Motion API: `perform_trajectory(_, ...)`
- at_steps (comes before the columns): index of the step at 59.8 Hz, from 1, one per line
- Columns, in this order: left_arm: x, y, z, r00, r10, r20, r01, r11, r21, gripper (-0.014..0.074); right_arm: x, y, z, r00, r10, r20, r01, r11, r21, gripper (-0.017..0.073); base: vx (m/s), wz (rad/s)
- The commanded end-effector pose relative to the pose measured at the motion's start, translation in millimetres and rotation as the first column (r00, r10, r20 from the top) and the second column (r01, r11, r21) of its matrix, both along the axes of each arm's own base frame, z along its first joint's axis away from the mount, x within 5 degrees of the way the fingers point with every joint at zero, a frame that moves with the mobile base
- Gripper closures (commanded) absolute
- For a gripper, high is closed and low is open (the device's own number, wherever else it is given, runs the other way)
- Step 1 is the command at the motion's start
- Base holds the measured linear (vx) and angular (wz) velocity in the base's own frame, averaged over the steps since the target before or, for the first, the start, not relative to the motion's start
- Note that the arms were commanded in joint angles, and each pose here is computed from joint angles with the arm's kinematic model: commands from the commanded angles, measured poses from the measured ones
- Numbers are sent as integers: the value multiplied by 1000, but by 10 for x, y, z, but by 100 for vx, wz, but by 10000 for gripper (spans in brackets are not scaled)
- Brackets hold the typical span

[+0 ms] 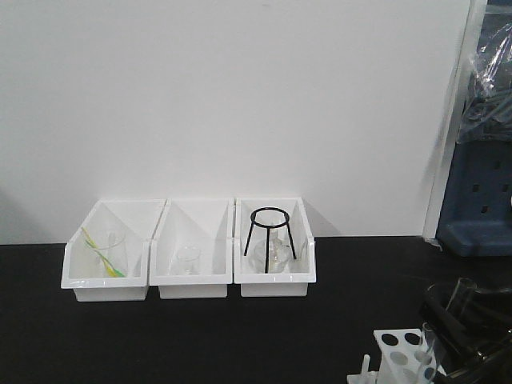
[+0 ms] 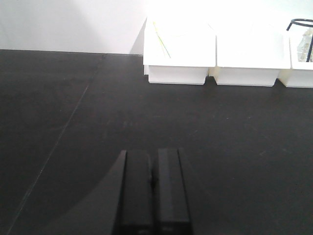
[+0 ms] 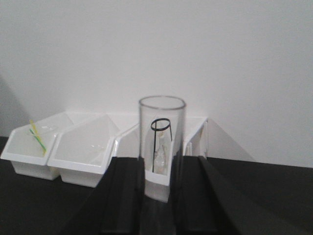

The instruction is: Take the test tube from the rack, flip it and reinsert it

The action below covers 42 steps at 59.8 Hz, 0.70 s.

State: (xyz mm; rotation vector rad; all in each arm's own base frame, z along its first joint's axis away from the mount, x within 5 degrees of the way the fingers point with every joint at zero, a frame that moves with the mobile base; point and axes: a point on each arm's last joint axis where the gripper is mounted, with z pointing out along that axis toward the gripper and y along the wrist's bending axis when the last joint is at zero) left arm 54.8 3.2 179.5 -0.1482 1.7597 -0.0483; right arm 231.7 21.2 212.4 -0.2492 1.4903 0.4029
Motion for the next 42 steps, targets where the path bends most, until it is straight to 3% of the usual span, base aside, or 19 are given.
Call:
perform_trajectory(1, 12, -8, 69, 997, -12, 82, 12, 1000, -1, 600, 21, -22, 176, 984, -6, 178, -3, 999, 46, 568, 0, 0)
perform_trajectory(19, 12, -8, 69, 997, -12, 82, 12, 1000, -1, 600, 91, -36, 17, 993, -18, 120, 14, 1000, 28, 568, 0, 0)
perform_trajectory(31, 12, -8, 69, 997, -12, 82, 12, 1000, -1, 600, 145, -7, -200, 999, 23, 48, -23, 1000, -7, 568, 0, 0)
perform_trajectory(42, 12, -8, 69, 997, -12, 82, 12, 1000, -1, 600, 170, -5, -302, 1000, 29, 7, -29, 1000, -4, 568, 0, 0)
